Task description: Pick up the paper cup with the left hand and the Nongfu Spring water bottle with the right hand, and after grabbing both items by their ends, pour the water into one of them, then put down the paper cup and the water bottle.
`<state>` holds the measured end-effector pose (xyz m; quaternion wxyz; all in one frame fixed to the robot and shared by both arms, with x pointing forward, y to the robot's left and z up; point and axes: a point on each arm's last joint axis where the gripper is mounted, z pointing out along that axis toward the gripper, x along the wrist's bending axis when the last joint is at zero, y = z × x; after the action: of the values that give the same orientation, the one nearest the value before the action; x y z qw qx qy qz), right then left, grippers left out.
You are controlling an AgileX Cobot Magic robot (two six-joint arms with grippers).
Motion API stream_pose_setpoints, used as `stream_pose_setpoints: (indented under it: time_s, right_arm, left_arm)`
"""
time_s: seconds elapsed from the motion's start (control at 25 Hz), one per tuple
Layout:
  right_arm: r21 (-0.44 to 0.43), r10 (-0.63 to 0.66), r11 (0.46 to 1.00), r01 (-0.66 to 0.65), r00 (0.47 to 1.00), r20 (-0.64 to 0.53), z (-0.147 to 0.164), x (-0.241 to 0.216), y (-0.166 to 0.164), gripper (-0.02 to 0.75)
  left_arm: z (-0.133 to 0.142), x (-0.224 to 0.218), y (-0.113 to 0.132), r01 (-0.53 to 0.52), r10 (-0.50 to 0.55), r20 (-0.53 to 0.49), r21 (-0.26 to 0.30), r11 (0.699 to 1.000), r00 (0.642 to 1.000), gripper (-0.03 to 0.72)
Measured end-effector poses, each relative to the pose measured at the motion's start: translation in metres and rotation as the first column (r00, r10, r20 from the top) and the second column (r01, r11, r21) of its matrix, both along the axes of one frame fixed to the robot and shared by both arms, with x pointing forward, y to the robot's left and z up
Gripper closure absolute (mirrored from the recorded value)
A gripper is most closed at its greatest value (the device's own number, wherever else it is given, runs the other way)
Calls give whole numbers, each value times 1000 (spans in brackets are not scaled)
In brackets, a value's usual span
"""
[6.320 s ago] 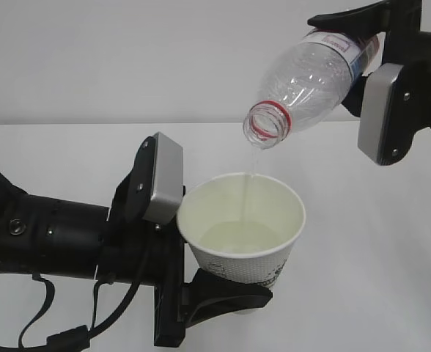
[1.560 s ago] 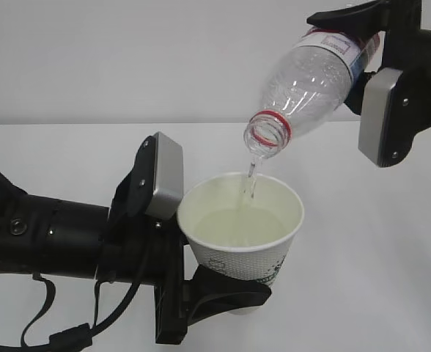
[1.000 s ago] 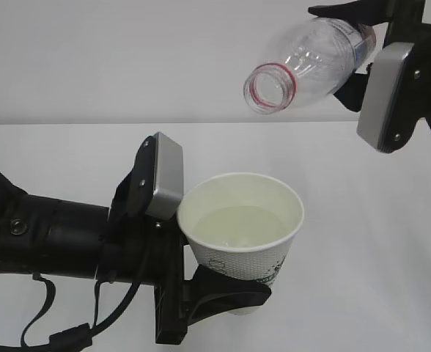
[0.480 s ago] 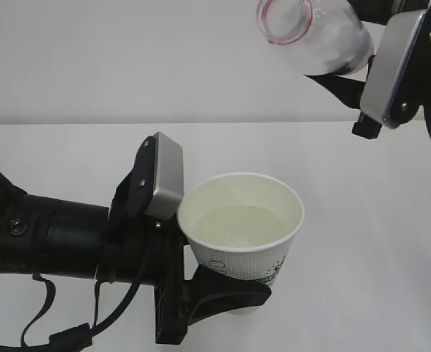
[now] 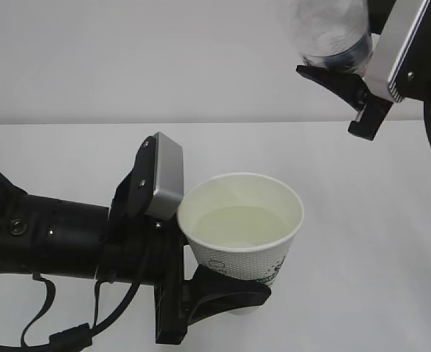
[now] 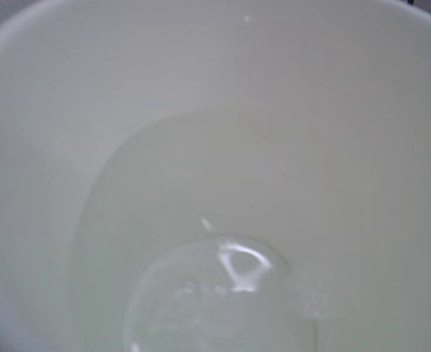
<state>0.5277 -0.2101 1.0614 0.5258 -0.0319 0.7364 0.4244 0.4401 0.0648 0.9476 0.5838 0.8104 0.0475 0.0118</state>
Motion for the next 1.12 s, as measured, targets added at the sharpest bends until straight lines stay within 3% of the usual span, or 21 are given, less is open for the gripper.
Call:
stream_pose_setpoints:
  time_s: [0.56,1.12]
  right_arm:
    - [118,-72,989,93,982,-172,-4,3,-5,262]
    - [267,-199,902,338,877,-438,-46,-11,-19,262]
  left_arm:
    - [0,0,0,-2,2,0,4,1000,1000,171]
    - [0,0,0,-2,2,0,4,1000,1000,171]
